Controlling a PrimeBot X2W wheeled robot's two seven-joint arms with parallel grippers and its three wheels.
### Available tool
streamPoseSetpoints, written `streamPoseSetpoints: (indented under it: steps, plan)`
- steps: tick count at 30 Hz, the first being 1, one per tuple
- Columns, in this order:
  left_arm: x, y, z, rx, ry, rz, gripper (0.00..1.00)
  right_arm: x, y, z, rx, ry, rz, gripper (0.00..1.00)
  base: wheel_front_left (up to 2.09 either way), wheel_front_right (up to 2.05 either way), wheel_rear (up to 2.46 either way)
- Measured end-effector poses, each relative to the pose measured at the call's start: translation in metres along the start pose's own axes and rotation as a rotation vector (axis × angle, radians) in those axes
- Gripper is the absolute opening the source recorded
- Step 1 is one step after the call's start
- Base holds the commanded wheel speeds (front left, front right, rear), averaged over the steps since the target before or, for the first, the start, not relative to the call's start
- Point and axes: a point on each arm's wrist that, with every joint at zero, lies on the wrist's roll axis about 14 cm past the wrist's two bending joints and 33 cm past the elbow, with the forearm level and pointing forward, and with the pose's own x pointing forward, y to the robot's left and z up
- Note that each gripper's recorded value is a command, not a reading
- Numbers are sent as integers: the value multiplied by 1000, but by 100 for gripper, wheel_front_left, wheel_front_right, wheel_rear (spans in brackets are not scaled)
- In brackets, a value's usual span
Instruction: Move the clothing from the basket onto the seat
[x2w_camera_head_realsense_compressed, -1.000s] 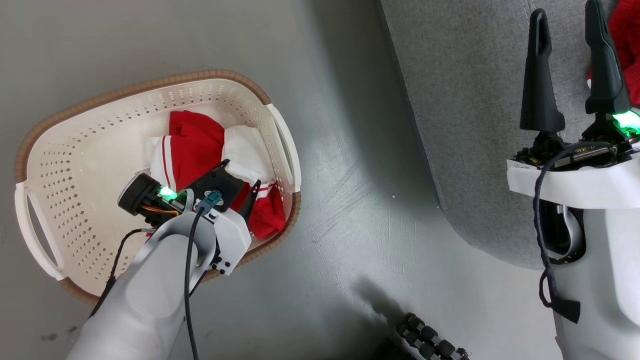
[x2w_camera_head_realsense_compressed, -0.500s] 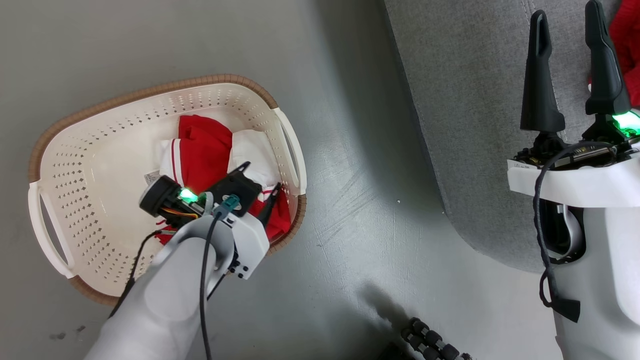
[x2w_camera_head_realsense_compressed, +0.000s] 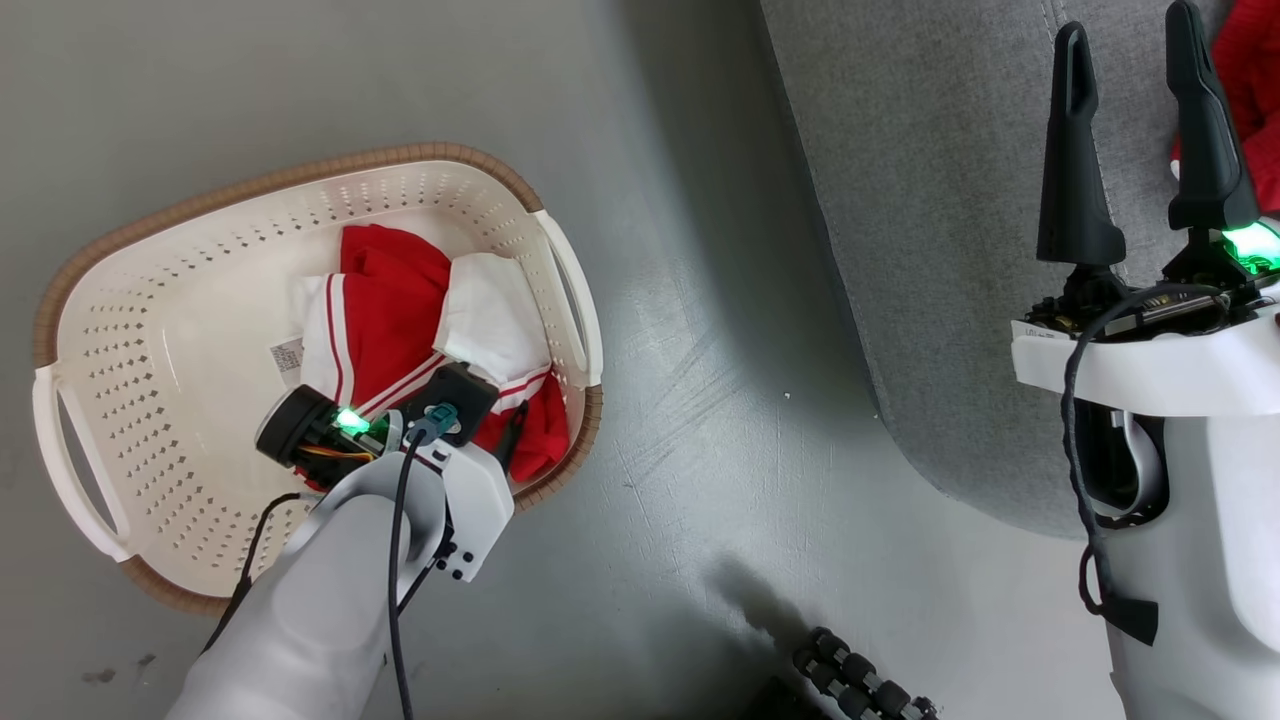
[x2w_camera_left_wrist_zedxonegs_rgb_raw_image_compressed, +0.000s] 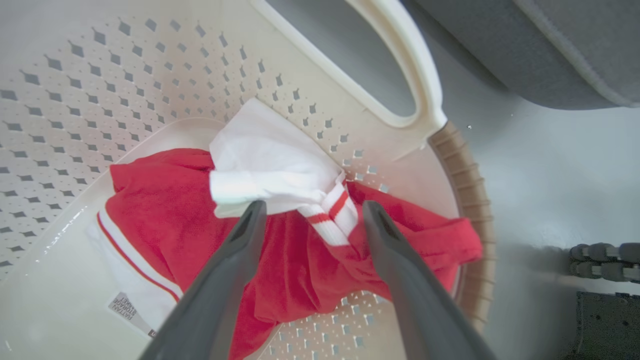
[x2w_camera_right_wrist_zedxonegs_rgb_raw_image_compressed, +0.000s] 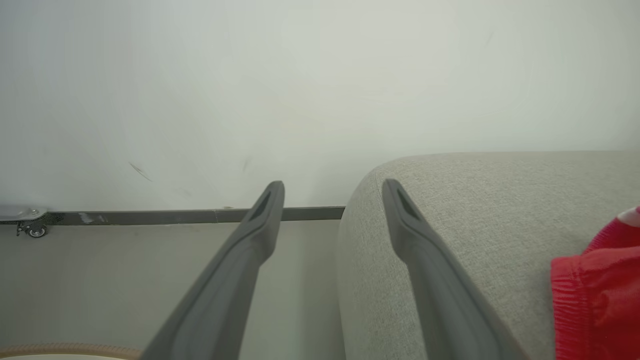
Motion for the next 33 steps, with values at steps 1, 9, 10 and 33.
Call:
streamPoseSetpoints:
  steps: [1,9,10,33]
  plan:
    - [0,0,-2,-2,6,0,100,0,-1,-1,-1,2,-2,100,0,0,0]
    - [5,-3,-15,-33,50,-11,95,0,-3,-6,-8,15,-7,100,0,0,0]
    - [5,-5,-17,-37,61,-16,85,0,-3,-6,-7,16,-7,100,0,0,0]
    - [5,4,4,-39,-20,-3,0,4,-8,4,-10,-13,-20,100,0,0,0]
